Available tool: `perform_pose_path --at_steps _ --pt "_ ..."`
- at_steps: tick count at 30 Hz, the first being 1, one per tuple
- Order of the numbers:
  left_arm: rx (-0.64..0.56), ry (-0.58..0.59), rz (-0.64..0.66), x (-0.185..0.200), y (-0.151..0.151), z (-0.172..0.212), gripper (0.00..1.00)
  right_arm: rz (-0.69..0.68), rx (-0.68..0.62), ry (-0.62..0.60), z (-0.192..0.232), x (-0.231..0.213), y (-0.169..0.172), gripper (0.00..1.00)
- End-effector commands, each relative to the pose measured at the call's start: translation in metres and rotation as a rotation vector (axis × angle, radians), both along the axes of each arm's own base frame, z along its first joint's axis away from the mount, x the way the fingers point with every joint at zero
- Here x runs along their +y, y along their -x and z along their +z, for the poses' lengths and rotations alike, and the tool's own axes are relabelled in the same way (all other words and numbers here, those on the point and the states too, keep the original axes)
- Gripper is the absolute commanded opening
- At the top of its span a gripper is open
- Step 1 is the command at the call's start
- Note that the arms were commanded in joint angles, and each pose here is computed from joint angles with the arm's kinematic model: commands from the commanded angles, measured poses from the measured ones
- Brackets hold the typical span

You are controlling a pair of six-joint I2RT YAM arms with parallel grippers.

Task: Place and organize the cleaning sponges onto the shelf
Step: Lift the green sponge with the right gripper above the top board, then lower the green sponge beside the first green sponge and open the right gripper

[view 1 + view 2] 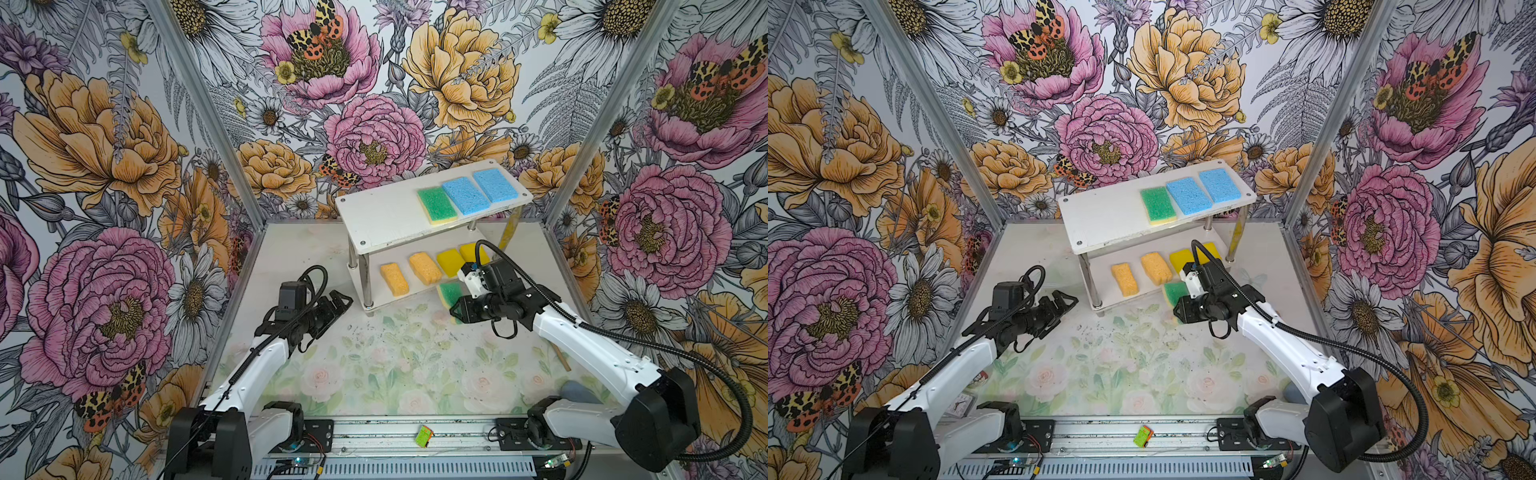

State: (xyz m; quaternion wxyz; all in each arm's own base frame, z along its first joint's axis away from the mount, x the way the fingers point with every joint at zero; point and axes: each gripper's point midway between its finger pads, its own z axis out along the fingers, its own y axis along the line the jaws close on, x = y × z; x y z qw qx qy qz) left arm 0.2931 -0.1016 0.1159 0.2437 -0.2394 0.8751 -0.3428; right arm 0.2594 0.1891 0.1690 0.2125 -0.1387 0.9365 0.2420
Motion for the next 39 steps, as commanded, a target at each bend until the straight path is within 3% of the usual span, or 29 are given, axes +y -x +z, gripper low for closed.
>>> perform_pose_path --at_steps 1,10,19,27,39 --pt "-0.022 -0.041 -0.005 0.002 -0.005 0.001 0.99 0.074 -0.118 -0.068 0.075 0.012 0.017 0.35" --pt "-0.039 0.015 -0.027 0.004 -0.006 -0.015 0.99 0.063 -0.283 -0.063 0.195 0.015 0.021 0.37" --pt "-0.040 -0.020 -0.046 0.007 -0.008 -0.031 0.99 0.071 -0.399 -0.023 0.254 0.050 -0.018 0.36" --pt "-0.072 -0.024 -0.046 0.014 -0.008 -0.024 0.99 0.059 -0.479 -0.028 0.273 0.099 -0.070 0.37" --pt "-0.109 0.011 -0.041 0.013 -0.008 -0.015 0.99 0.013 -0.481 0.033 0.243 0.128 -0.115 0.38"
